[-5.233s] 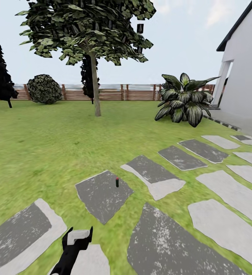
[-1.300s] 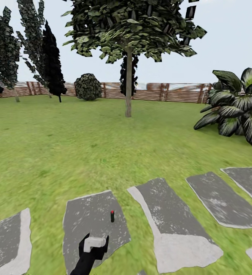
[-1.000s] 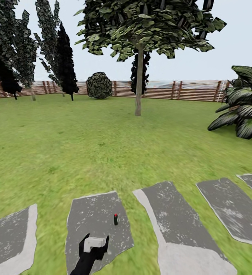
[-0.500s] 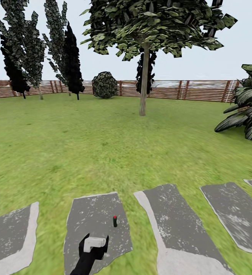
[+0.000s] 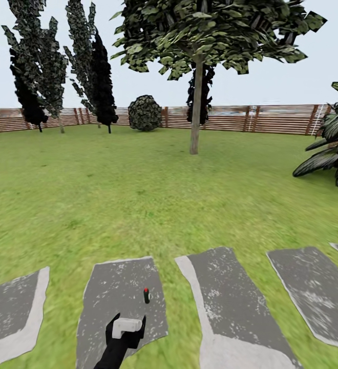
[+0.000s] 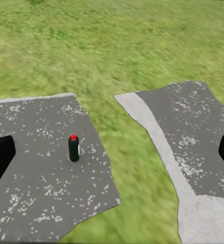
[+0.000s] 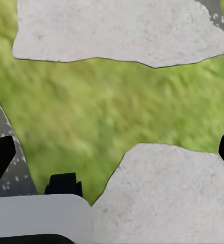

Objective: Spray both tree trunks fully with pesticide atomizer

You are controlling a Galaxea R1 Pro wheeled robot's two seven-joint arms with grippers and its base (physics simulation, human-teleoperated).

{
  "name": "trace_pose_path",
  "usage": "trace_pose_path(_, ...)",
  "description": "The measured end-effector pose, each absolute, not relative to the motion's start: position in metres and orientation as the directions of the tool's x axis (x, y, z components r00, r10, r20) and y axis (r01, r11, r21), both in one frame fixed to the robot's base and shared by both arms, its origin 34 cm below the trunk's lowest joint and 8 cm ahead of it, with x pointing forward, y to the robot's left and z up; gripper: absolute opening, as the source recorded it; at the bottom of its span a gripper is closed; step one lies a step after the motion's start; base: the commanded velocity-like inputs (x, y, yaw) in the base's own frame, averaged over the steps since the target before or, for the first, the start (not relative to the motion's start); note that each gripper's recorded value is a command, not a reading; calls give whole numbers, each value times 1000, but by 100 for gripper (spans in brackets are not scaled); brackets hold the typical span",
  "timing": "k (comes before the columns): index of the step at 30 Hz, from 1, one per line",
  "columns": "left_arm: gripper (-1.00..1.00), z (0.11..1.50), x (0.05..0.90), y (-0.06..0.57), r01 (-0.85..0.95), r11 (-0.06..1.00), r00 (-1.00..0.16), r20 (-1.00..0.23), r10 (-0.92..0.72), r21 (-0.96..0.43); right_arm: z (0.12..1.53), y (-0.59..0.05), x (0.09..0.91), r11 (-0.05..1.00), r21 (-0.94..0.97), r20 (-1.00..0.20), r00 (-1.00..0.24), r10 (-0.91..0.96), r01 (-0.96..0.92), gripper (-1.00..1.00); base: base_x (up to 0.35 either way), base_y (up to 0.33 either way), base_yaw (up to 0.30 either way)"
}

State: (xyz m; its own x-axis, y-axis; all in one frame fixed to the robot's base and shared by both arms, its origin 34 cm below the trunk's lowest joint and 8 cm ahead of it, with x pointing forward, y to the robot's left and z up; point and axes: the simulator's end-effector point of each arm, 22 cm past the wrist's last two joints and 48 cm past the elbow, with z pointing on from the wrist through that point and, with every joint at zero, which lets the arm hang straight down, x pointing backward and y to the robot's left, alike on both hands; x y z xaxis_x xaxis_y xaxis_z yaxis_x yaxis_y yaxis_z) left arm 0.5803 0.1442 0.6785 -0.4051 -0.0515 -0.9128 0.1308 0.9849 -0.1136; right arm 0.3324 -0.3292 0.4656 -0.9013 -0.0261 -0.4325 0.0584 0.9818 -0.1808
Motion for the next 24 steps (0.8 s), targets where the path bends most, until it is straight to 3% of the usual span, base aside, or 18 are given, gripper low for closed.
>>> trace_pose_path(19, 100, 679, 580, 144, 131, 985, -405, -913, -51, -114, 466, -329, 332, 982, -181, -432, -902, -26, 58, 100, 0, -6, 291)
trace_pose_path(24, 100, 678, 580, 144, 131, 985, -405, -913, -51, -114, 465, -329, 332, 982, -181, -431, -902, -26, 58, 100, 22, -115, 154)
